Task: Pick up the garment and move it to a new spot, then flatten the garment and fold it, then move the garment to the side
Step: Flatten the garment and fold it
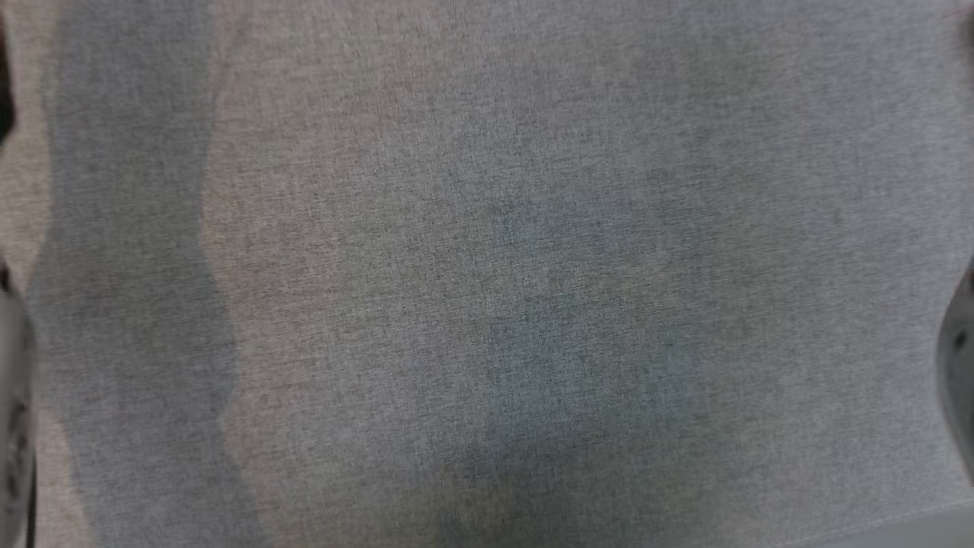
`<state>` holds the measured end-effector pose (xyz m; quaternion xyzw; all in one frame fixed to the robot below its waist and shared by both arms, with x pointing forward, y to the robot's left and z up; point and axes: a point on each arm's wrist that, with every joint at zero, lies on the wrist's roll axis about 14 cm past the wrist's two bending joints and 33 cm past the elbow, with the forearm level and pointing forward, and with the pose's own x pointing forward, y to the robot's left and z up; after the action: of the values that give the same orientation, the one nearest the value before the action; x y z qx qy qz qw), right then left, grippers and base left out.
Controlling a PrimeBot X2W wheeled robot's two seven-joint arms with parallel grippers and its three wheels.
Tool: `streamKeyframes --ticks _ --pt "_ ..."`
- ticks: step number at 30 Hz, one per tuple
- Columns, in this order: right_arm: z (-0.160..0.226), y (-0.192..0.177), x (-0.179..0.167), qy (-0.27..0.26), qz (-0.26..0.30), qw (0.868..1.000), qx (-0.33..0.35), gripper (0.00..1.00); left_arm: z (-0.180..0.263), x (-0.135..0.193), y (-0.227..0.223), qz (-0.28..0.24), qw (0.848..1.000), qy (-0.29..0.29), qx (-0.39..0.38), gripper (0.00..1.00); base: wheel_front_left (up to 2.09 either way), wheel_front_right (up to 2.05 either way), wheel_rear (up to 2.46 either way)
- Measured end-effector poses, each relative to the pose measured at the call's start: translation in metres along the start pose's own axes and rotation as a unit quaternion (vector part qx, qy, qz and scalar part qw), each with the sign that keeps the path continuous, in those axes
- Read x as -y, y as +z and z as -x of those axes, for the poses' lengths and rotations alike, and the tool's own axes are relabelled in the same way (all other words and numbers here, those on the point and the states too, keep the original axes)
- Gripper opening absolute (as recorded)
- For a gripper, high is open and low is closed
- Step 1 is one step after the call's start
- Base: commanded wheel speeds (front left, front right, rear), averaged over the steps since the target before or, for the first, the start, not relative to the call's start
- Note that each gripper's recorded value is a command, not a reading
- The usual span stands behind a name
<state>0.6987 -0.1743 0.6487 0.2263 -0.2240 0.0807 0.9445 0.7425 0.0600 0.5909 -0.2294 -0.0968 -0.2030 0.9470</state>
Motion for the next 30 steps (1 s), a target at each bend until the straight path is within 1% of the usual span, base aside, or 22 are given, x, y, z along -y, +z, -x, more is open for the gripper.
streamKeyframes --ticks 2,3,6,8,10,11,12,13,15,17,18,19,21,23,26,28,30 --pt "0.021 -0.039 0.015 -0.015 -0.005 0.999 -0.039 0.0 0.01 -0.014 -0.043 0.003 0.999 0.013 -0.036 0.0 0.0 0.0 0.0" --pt "0.035 -0.058 0.021 -0.021 -0.01 0.998 -0.058 0.0 0.021 -0.021 -0.071 0.004 0.997 0.02 -0.068 0.0 0.0 0.0 0.0" --pt "0.086 -0.1 0.032 -0.039 -0.029 0.993 -0.11 0.0 0.068 -0.017 -0.139 0.04 0.988 0.022 -0.148 0.0 0.0 0.0 0.0" --pt "0.118 -0.105 0.036 -0.033 -0.017 0.99 -0.133 0.0 0.098 -0.011 -0.156 0.064 0.983 0.016 -0.174 0.0 0.0 0.0 0.0" --pt "0.152 -0.105 0.04 -0.039 -0.024 0.988 -0.15 0.0 0.129 -0.005 -0.164 0.061 0.978 -0.001 -0.199 0.0 0.0 0.0 0.0" --pt "0.172 -0.106 0.041 -0.041 -0.022 0.985 -0.166 0.0 0.147 -0.003 -0.168 0.076 0.975 -0.001 -0.211 0.0 0.0 0.0 0.0" --pt "0.193 -0.105 0.041 -0.042 -0.017 0.982 -0.181 0.0 0.166 0.002 -0.172 0.085 0.97 -0.006 -0.229 0.0 0.0 0.0 0.0" --pt "0.208 -0.099 0.04 -0.044 -0.016 0.981 -0.186 0.0 0.179 0.008 -0.169 0.085 0.968 -0.017 -0.237 0.0 0.0 0.0 0.0" --pt "0.236 -0.083 0.039 -0.048 -0.003 0.98 -0.192 0.0 0.21 0.024 -0.166 0.103 0.96 -0.031 -0.257 0.0 0.0 0.0 0.0" --pt "0.271 -0.075 0.035 -0.068 -0.007 0.975 -0.21 0.0 0.25 0.036 -0.165 0.095 0.953 -0.046 -0.284 0.0 0.0 0.0 0.0" --pt "0.29 -0.071 0.031 -0.074 -0.004 0.972 -0.224 0.0 0.27 0.038 -0.162 0.09 0.951 -0.044 -0.294 0.0 0.0 0.0 0.0" --pt "0.309 -0.067 0.027 -0.08 -0.003 0.968 -0.237 0.0 0.29 0.041 -0.16 0.089 0.948 -0.035 -0.305 0.0 0.0 0.0 0.0" --pt "0.341 -0.053 0.018 -0.092 0.001 0.963 -0.252 0.0 0.331 0.055 -0.154 0.109 0.94 -0.009 -0.323 0.0 0.0 0.0 0.0" --pt "0.371 -0.038 0.009 -0.113 -0.01 0.959 -0.258 0.0 0.372 0.075 -0.149 0.125 0.93 0.011 -0.345 0.0 0.0 0.0 0.0" --pt "0.415 -0.016 -0.004 -0.127 -0.006 0.953 -0.274 0.0 0.426 0.111 -0.137 0.164 0.913 0.04 -0.37 0.0 0.0 0.0 0.0" --pt "0.435 0.001 -0.009 -0.138 -0.005 0.953 -0.27 0.0 0.441 0.13 -0.121 0.182 0.913 0.049 -0.362 0.0 0.0 0.0 0.0" --pt "0.438 0.02 -0.014 -0.141 -0.008 0.959 -0.246 0.0 0.445 0.147 -0.102 0.206 0.916 0.049 -0.342 0.0 0.0 0.0 0.0"
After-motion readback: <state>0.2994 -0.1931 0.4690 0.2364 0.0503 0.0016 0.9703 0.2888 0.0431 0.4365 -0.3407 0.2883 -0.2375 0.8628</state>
